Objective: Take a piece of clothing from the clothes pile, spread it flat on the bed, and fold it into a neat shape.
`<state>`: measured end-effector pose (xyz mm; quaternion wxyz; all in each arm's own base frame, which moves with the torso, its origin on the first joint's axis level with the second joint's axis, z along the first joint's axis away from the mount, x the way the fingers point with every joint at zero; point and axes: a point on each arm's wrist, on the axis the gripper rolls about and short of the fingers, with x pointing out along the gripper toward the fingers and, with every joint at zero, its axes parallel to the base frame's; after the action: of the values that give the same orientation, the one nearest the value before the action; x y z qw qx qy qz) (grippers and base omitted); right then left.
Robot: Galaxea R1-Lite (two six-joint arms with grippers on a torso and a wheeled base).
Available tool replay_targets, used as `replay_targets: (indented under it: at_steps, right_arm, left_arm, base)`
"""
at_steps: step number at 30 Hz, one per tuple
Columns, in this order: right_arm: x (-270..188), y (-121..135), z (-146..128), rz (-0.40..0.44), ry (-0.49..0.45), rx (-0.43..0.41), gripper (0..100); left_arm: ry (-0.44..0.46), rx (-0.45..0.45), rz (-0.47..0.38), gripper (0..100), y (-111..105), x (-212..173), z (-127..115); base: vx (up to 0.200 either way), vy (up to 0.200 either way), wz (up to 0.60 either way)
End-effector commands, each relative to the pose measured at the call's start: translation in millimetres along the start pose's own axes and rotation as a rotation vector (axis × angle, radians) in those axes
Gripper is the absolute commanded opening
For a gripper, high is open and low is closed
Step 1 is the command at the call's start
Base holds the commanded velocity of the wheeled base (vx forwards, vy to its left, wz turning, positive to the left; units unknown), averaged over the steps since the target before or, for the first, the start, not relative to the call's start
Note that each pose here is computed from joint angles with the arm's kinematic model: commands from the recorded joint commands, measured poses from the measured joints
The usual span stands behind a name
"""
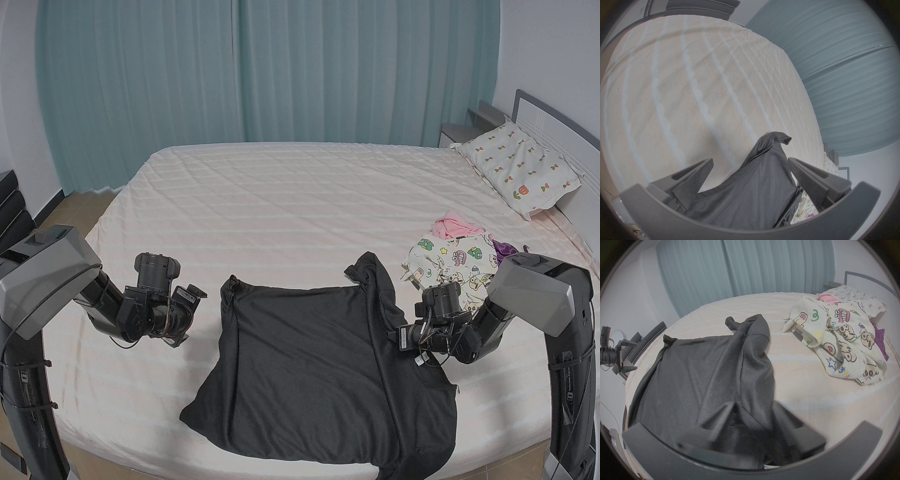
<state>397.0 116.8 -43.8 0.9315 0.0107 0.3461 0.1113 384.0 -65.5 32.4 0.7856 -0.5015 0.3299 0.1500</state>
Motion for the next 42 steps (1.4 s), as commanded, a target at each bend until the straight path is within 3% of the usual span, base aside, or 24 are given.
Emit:
replay_targets:
  at_steps: [1,5,10,15,21,22,28,32,37,42]
  right_arm:
    - [3.4,-2.7,2.7,-0.01,-0.012,0.004,0]
    - [-7.2,-10.1,15.4,-0.019,-0.05,0.026,0]
    - [-19.6,-34.3,32.4,-0.03,-0.096,0.143,0]
    - [-21.0,-65.2,27.4,-0.004,-0.081,0.218,0]
    - [-13.7,-74.2,26.7,0.032,-0.085,0.321,0]
    - [-11.6,-75.8,27.5,0.034,-0.091,0.328,100]
    - [-1.4,-89.0,32.7,0.012,-0.129,0.362,100]
    - [-11.9,-93.2,41.8,0.021,-0.153,0.456,100]
    - [-32.5,-94.0,39.6,0.014,-0.142,0.5,100]
    - [-55.5,-88.9,31.6,0.054,-0.1,0.513,100]
  left_arm:
    - [-0.001,0.0,-0.004,100,-0.8,-4.4,0.0]
    - [0.001,0.0,0.002,100,0.7,-2.6,-0.6]
    - [0.011,0.01,0.024,100,7.3,-2.1,-3.1]
    - [0.017,0.015,0.043,100,12.7,-1.7,-5.1]
    - [0.035,0.078,0.084,100,24.8,-3.7,-9.6]
    - [0.04,0.092,0.093,100,27.8,-4.6,-10.6]
    - [0.099,0.225,0.167,100,49.0,-14.7,-26.0]
    - [0.143,0.33,0.182,100,55.7,-28.6,-41.4]
    - [0.205,0.431,0.216,100,62.9,-41.7,-65.3]
    - [0.229,0.472,0.262,100,75.0,-51.9,-75.2]
  base:
    - [0.0,0.0,0.0]
    - [0.0,0.0,0.0]
    - [0.0,0.0,0.0]
    - [0.0,0.0,0.0]
    - [0.0,0.0,0.0]
    - [0.0,0.0,0.0]
    - [0.0,0.0,0.0]
    - [0.0,0.0,0.0]
    - [0.0,0.0,0.0]
    - [0.0,0.0,0.0]
